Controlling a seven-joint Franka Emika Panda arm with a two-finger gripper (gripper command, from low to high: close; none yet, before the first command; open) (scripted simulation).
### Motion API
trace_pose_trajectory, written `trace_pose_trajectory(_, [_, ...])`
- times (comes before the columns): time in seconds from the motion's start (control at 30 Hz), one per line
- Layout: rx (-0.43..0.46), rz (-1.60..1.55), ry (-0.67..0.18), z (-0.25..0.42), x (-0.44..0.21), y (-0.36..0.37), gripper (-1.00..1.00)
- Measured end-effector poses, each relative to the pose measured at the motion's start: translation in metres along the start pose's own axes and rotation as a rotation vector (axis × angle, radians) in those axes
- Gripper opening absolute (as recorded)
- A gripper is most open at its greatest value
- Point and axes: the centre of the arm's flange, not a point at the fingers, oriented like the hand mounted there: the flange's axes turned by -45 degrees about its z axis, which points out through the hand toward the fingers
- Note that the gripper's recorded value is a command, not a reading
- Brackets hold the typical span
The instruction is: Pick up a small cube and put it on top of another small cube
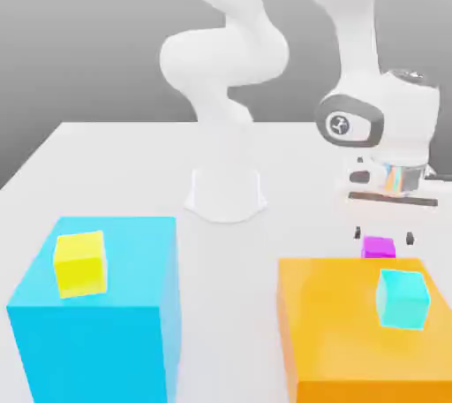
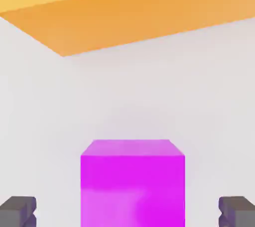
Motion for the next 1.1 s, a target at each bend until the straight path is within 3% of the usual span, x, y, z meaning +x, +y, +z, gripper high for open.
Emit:
trace_pose_trajectory(0.03, [0.000, 0.000, -0.001, 0.009, -0.001, 0.001, 0.00])
trace_pose_trajectory(0.07, [0.000, 0.000, -0.001, 0.014, -0.001, 0.001, -1.00])
trace_pose_trajectory(0.3, [0.001, -0.001, 0.001, 0.013, -0.001, 0.001, -1.00])
trace_pose_trajectory(0.6, [0.010, -0.058, 0.013, -0.058, -0.001, -0.011, -1.00])
trace_pose_trajectory(1.1, [0.005, 0.133, 0.046, -0.165, 0.230, 0.064, -1.00])
